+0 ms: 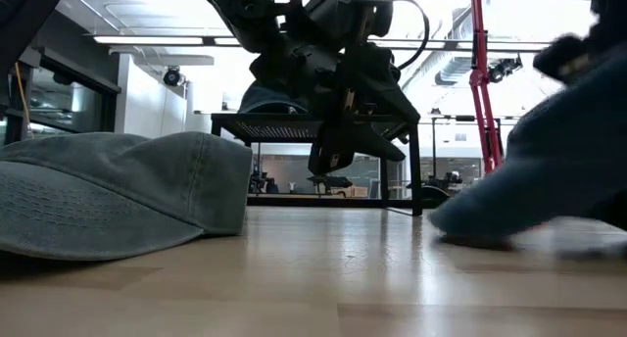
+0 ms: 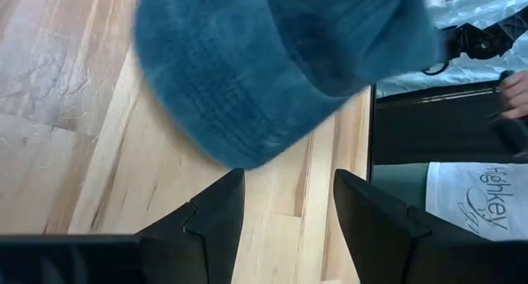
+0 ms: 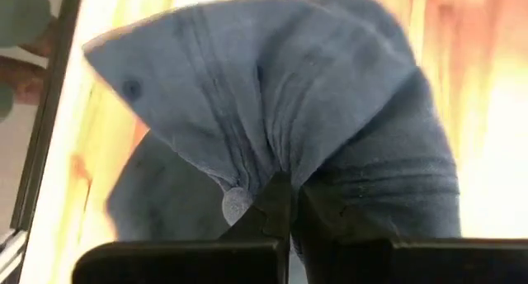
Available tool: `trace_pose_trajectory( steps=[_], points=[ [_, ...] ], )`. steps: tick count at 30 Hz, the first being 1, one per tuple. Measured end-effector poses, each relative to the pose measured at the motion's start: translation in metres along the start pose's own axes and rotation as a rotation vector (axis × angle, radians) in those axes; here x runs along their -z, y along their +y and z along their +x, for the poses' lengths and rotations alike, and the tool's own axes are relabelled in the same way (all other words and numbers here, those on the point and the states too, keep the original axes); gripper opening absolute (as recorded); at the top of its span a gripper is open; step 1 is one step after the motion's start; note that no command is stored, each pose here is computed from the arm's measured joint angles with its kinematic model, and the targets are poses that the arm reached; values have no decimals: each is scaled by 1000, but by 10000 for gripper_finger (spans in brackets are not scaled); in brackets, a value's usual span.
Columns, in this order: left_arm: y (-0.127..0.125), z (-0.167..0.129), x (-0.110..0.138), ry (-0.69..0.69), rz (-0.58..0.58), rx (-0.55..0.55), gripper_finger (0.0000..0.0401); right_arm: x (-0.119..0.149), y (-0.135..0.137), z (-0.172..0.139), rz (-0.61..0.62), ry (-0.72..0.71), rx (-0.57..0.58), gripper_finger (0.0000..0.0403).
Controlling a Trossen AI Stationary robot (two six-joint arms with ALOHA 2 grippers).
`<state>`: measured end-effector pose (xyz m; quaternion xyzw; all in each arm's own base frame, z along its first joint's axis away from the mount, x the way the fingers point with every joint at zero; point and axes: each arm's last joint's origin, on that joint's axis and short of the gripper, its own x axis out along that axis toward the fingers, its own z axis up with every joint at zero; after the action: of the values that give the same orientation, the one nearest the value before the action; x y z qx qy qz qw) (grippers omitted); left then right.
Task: Pick & Place hat
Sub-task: Stack the top blue cap on the blue cap on the shelf
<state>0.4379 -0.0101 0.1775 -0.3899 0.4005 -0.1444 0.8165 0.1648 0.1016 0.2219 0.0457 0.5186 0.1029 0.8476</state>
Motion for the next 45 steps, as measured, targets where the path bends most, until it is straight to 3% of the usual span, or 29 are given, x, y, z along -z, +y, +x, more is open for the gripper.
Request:
trace_pose_trajectory(
  steps=[7,19,33,39,45],
  points=[
    [0,0,0,-2,-1,-4,183,14,-13,25,118,-21,-4,2],
    [0,0,0,-2,0,-5,183,-20,-13,-2,100,-129,-22,2],
    [0,0,0,0,1,-4,183,-19,-22,3,118,-116,-28,54],
    [0,0,0,0,1,-4,183,-19,-22,3,98,-114,-29,9],
    [0,-1,0,12,-1,15,183,-22,-21,-2,91,-112,-4,3]
  ],
)
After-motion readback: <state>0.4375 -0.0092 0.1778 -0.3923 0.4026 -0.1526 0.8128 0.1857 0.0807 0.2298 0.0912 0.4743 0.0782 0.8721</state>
